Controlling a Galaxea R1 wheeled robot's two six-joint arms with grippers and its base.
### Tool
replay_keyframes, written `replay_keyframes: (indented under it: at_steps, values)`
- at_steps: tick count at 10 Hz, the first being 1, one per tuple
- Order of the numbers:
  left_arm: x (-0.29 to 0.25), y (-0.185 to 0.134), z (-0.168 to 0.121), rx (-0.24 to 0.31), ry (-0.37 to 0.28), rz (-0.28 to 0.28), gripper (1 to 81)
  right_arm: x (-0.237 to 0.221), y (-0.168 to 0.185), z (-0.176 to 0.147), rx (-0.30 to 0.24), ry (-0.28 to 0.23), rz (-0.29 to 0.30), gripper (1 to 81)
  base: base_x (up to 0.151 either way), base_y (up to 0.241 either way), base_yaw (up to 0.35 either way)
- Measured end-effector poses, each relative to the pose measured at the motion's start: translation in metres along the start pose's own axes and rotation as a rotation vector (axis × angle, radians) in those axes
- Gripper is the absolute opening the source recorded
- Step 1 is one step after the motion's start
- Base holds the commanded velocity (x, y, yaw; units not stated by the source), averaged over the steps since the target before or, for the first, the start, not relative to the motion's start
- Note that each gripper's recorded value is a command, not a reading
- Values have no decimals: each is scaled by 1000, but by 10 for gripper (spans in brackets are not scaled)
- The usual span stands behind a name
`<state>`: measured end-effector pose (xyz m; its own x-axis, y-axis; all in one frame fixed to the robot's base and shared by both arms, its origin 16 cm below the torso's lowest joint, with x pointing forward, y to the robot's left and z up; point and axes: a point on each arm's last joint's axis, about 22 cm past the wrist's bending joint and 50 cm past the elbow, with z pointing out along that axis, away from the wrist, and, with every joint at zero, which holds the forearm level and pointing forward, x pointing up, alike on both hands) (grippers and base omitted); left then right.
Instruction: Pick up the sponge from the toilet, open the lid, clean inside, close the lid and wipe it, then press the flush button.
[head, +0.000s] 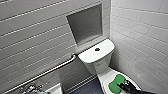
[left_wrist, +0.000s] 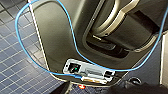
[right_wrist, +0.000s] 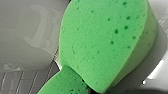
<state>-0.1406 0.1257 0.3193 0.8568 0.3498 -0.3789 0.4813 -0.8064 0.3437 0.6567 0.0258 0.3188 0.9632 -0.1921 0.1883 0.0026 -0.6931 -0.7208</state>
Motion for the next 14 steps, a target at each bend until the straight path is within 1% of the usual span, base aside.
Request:
replay_keyframes:
  at_steps: [2,7,10,12,13,14]
  values:
    - [0,0,0,0,0,0,811,-9,30,-29,-5,24,19,10,0,0,0]
    - [0,0,0,-1,0,1,811,-55,97,-98,-32,87,70,10,0,0,0]
    - [0,1,0,0,-3,18,811,-98,142,-155,-75,106,105,10,0,0,0]
    - [0,1,1,-1,-3,22,811,-128,169,-192,-113,107,130,10,0,0,0]
    - [0,2,1,-2,-2,28,811,-147,186,-213,-146,90,139,10,0,0,0]
    - [0,5,2,-7,-2,32,811,-168,205,-238,-190,64,156,10,0,0,0]
